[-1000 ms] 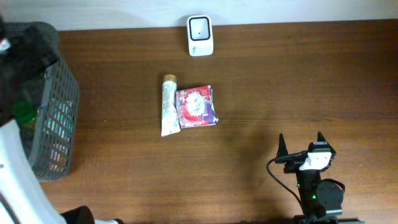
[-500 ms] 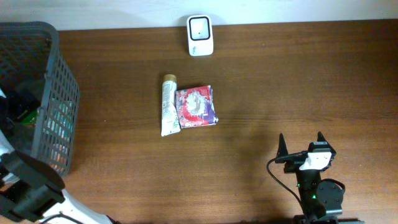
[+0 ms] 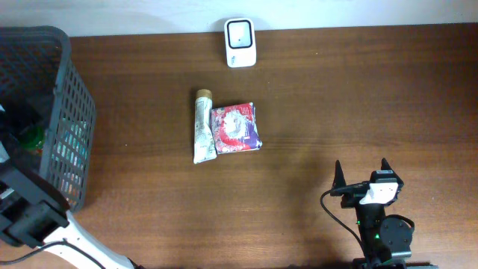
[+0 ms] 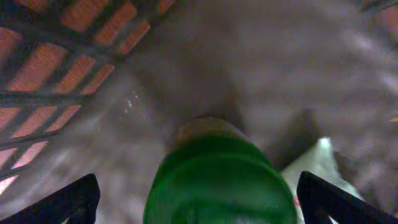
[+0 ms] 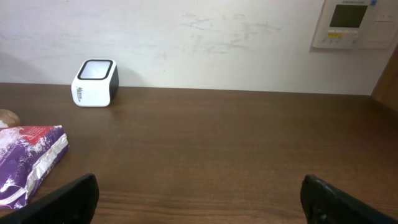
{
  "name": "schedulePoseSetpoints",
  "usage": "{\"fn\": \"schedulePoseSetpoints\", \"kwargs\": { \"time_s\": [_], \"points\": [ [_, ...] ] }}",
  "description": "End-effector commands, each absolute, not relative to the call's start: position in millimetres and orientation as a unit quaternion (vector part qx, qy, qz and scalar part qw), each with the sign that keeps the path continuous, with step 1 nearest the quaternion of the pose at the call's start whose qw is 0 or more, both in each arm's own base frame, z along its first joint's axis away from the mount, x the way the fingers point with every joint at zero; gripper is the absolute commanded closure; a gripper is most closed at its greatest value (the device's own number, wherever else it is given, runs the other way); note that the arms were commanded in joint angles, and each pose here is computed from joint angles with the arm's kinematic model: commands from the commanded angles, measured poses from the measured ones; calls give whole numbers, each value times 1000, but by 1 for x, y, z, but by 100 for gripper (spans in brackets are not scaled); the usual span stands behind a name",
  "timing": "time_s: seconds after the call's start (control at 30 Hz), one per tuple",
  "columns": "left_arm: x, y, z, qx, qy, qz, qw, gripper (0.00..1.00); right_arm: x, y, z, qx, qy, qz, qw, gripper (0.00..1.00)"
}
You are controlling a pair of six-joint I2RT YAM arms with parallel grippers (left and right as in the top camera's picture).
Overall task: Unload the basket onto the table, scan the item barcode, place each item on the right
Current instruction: 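Grasp the green-lidded jar in the basket with the left gripper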
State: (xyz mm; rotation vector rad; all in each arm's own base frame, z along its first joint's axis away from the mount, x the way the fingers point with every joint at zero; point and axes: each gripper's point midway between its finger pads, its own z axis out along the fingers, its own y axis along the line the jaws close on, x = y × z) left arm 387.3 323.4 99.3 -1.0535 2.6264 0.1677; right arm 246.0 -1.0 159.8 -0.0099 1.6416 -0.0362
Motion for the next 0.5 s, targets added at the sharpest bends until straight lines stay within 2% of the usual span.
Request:
{"fn": "schedulePoseSetpoints", "kwargs": {
  "time_s": [0.0, 0.07, 0.1, 0.17, 0.2, 0.27, 0.3, 0.4, 0.47],
  "points": [
    [381, 327, 67, -366, 921, 60, 116, 11, 246, -4, 156, 3, 733, -20, 679, 1],
    [380, 327, 66, -366, 922, 59, 113, 13, 246, -4, 156, 3, 733, -20, 679, 1],
    [380, 327, 66, -366, 922, 59, 113, 27, 246, -4, 156, 3, 733, -20, 679, 1],
    [381, 328, 67, -366, 921, 60, 116, 29, 246, -4, 156, 3, 733, -20, 679, 1],
    [383, 330, 74, -366, 920, 62, 122, 36, 246, -4, 156, 3, 733, -20, 679, 2],
    [385, 332, 94, -366, 919, 65, 131, 41, 246, -4, 156, 3, 733, -20, 679, 1],
    [386, 333, 112, -370, 916, 67, 139, 43, 246, -4, 156, 3, 733, -20, 679, 1],
    [399, 328, 187, -389, 895, 45, 213, 39, 246, -4, 156, 3, 733, -20, 679, 1],
    [409, 301, 283, -353, 879, -2, 320, 37, 246, -4, 156, 3, 733, -20, 679, 2]
  ]
}}
